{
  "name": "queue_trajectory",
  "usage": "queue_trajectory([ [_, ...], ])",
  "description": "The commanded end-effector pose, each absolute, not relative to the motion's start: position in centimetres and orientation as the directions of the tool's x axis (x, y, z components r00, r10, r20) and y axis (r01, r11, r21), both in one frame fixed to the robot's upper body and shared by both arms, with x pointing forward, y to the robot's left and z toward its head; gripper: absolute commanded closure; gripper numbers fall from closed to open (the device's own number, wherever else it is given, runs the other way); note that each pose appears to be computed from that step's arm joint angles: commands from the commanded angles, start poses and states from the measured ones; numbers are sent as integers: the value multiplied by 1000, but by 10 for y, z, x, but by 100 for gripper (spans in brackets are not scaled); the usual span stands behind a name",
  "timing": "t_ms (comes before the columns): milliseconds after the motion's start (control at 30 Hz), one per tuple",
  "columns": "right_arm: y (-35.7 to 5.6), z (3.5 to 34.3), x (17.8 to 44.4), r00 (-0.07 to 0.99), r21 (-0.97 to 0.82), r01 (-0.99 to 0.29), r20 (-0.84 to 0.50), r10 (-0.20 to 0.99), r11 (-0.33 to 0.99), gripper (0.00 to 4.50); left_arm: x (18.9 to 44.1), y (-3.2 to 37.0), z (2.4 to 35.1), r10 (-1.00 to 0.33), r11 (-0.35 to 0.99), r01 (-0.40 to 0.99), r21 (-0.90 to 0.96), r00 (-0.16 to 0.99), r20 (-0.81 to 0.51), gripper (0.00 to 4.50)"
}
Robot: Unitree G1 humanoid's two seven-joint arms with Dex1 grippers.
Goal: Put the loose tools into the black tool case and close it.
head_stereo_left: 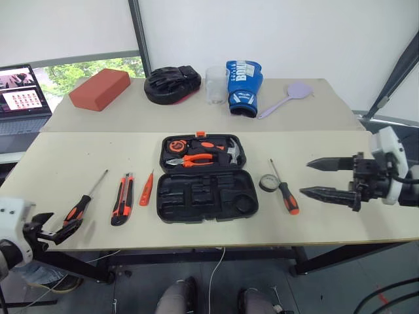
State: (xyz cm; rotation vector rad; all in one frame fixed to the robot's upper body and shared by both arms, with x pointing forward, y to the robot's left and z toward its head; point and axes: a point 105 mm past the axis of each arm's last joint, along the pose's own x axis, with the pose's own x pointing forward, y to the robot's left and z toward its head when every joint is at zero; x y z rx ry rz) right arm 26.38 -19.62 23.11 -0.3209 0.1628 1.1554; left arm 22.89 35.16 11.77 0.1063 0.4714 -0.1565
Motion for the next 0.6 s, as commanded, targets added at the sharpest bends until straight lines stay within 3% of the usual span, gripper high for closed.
queue_trajectory([
  [33, -166, 245, 252, 304, -226, -942, -258, 917, 248, 4, 239, 353, 112, -126, 976, 197, 91, 856, -502, 0],
  [333, -137, 245, 242, 200, -256, -957, -232, 952, 139, 4, 274, 356, 93, -142, 978, 204, 52, 822, -552, 0],
  [433, -136, 243, 243, 207, -257, -955, -230, 951, 146, 0, 277, 359, 88, -136, 980, 193, 43, 815, -563, 75],
  [600, -141, 239, 244, 225, -259, -952, -239, 945, 161, 0, 282, 359, 95, -160, 981, 194, 9, 835, -526, 251],
])
